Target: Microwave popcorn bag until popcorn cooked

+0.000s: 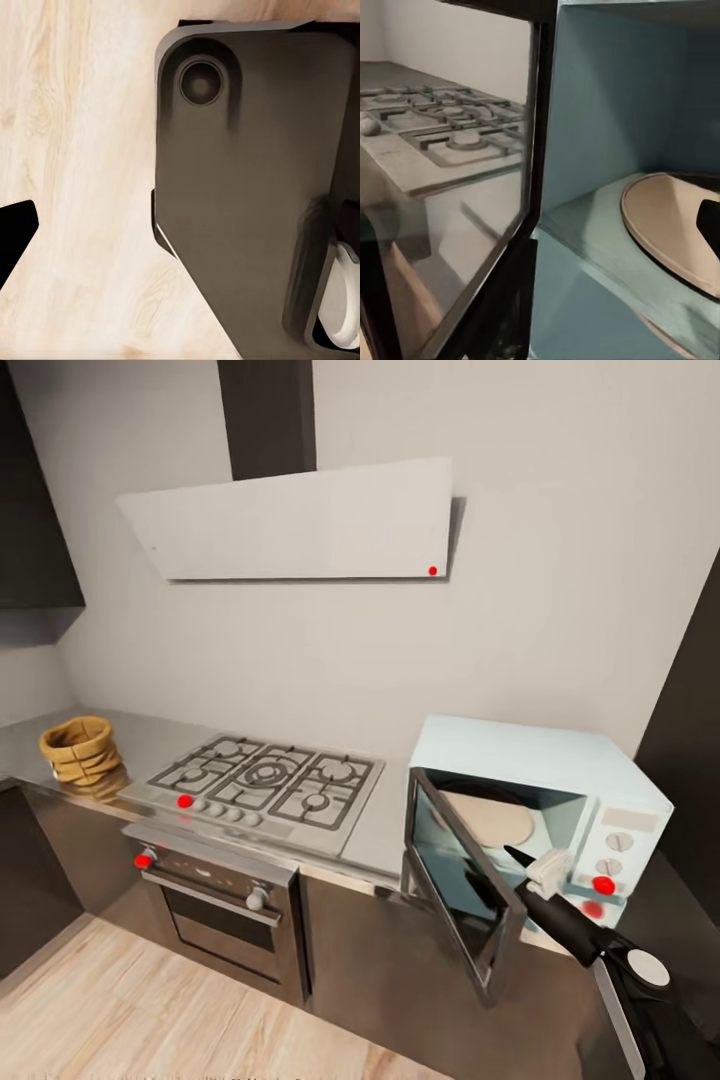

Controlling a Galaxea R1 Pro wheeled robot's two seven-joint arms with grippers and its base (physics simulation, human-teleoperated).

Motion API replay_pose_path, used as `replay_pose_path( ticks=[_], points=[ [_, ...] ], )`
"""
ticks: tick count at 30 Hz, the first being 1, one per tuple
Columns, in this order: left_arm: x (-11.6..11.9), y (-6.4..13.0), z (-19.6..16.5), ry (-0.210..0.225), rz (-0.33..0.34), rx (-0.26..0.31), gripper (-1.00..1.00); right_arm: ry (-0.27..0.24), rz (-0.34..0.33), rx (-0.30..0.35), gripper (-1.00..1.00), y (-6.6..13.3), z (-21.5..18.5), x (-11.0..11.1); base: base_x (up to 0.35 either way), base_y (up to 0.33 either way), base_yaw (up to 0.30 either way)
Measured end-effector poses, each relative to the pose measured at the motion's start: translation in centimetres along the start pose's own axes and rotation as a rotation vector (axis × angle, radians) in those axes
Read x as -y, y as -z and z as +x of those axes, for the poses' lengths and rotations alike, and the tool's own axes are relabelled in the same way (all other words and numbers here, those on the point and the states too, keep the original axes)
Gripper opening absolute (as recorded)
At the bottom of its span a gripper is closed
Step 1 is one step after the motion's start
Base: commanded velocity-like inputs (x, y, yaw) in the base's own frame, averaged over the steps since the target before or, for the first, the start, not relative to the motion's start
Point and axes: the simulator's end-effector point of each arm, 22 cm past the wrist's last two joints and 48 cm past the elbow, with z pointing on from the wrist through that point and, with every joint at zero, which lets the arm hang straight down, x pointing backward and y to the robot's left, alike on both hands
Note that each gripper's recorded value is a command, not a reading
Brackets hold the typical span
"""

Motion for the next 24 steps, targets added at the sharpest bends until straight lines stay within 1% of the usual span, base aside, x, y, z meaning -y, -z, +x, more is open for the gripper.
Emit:
replay_pose_path(
  ticks=[2,6,9,14,20,24],
  points=[
    [0.09,0.01,-0.01,0.000,0.001,0.000,1.00,0.000,0.012,0.000,1.00,0.01,-0.01,0.26,-0.062,0.000,0.243],
    [0.17,0.00,-0.01,0.000,0.002,0.000,1.00,-0.001,0.027,0.001,1.00,-0.03,0.01,0.61,-0.215,0.000,0.243],
    [0.17,0.01,-0.01,0.000,0.002,0.000,1.00,-0.001,0.029,0.000,1.00,-0.01,0.01,0.65,-0.147,0.000,0.243],
    [0.18,0.01,-0.01,0.000,0.002,0.000,1.00,-0.001,0.028,0.001,1.00,0.00,-0.01,0.61,-0.040,0.000,0.243],
    [0.16,0.00,-0.04,0.000,0.002,0.001,1.00,-0.002,0.029,0.001,1.00,-0.05,0.02,0.63,-0.216,0.000,0.243],
    [0.19,0.02,-0.02,0.000,0.002,0.001,1.00,-0.002,0.029,0.001,1.00,-0.01,-0.01,0.61,-0.038,0.000,0.242]
  ],
)
